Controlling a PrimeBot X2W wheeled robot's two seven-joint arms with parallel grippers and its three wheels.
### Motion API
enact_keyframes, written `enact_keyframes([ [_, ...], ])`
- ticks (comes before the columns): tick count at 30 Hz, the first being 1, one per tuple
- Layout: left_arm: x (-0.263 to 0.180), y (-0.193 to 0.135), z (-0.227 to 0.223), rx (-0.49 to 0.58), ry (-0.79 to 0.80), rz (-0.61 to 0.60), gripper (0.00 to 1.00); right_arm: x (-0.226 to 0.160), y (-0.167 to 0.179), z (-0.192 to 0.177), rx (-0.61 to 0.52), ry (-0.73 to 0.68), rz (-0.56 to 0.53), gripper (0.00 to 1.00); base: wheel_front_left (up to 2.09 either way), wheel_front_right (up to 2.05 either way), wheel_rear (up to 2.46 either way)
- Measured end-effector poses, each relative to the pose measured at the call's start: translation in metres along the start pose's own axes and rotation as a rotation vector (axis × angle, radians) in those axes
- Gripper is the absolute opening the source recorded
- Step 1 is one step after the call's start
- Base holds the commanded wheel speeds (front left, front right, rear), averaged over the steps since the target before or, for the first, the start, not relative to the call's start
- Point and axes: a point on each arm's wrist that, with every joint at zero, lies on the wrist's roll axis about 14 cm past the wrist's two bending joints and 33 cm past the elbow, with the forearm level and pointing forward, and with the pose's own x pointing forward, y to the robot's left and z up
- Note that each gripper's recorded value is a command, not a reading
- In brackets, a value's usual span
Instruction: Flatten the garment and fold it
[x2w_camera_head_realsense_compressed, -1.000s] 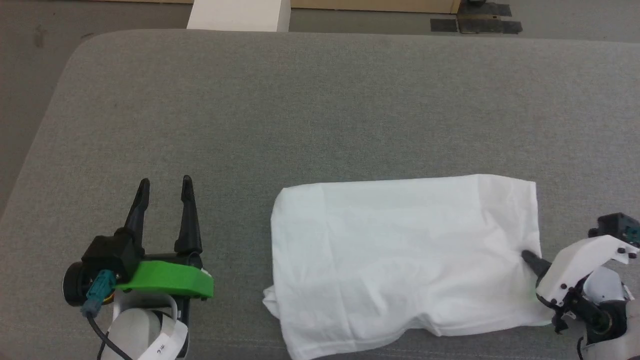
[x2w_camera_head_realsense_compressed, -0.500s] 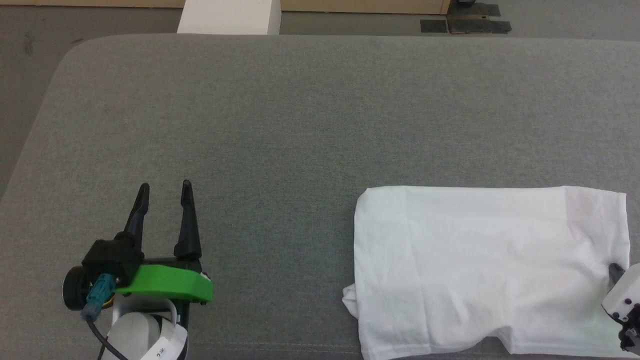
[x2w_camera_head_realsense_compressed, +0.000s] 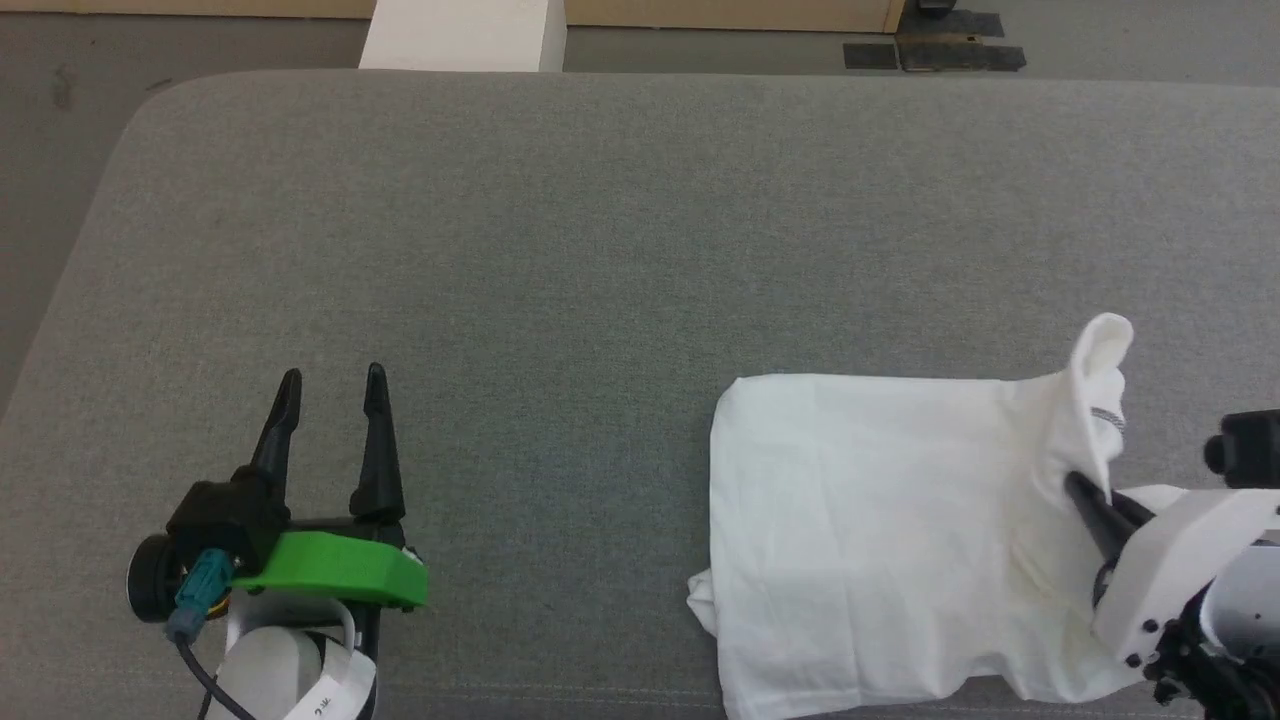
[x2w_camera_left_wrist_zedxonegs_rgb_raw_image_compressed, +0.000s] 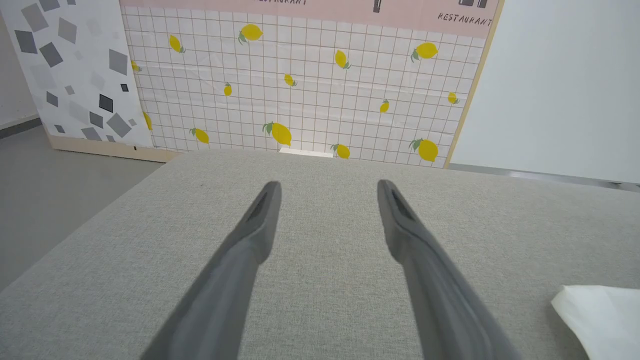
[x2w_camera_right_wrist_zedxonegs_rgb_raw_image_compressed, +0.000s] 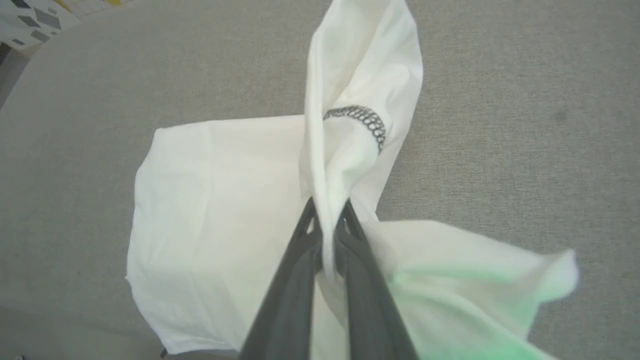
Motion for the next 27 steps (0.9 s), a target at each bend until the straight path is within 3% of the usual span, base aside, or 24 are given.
enact_keyframes([
  [5, 0.0, 0.002, -0.004, 0.001, 0.011, 0.006, 1.0, -0.003, 0.066, 0.002, -0.122, 0.011, 0.173, 0.0, 0.0, 0.0, 0.0],
  [12, 0.001, 0.004, -0.011, 0.003, 0.03, 0.01, 1.0, 0.021, 0.128, -0.025, -0.221, 0.112, 0.339, 0.0, 0.0, 0.0, 0.0],
  [25, -0.003, 0.016, -0.016, 0.012, 0.049, 0.044, 1.0, 0.067, 0.155, -0.091, -0.277, 0.372, 0.418, 0.0, 0.0, 0.0, 0.0],
  [27, -0.003, 0.017, -0.016, 0.013, 0.049, 0.045, 1.0, 0.066, 0.158, -0.096, -0.268, 0.393, 0.433, 0.88, 0.0, 0.0, 0.0],
])
